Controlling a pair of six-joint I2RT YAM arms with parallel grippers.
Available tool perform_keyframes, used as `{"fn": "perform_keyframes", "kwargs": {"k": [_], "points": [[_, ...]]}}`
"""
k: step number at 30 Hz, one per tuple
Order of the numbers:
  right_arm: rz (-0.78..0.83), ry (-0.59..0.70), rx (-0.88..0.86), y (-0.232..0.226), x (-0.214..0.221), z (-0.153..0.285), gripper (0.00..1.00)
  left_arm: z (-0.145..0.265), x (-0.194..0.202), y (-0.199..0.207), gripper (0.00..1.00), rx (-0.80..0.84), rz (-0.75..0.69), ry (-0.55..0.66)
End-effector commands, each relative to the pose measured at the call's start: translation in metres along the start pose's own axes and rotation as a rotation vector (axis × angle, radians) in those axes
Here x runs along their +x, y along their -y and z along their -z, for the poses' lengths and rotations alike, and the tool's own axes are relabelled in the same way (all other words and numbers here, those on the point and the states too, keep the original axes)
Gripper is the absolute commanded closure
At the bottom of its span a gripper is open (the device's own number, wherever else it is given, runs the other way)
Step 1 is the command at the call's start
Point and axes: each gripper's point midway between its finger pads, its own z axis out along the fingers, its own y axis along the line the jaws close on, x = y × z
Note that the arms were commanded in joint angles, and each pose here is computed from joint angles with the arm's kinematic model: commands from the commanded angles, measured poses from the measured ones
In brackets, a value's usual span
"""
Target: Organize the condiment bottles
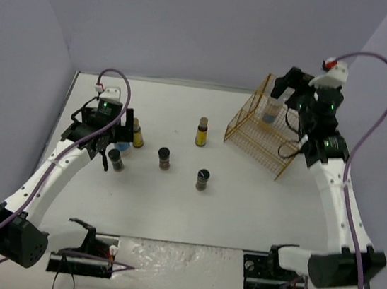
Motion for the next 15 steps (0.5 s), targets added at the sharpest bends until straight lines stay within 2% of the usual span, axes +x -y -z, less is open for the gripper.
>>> {"fn": "perform_keyframes", "kwargs": {"k": [1, 8, 15], "points": [[0.004, 0.015, -0.140, -0.015, 0.009, 0.046, 0.00, -0.011, -0.015, 0.007, 0.03, 0.058, 0.065, -0.017], [-0.010, 0.033, -0.185, -0.008, 0.030, 0.104, 0.00, -0.043, -0.010, -0.002, 0.03, 0.044, 0.075, -0.114], [0.001, 0.016, -0.175, 0.000, 0.044, 0.120, 0.00, -0.058, -0.009, 0.008, 0.04, 0.079, 0.051, -0.144]]}}
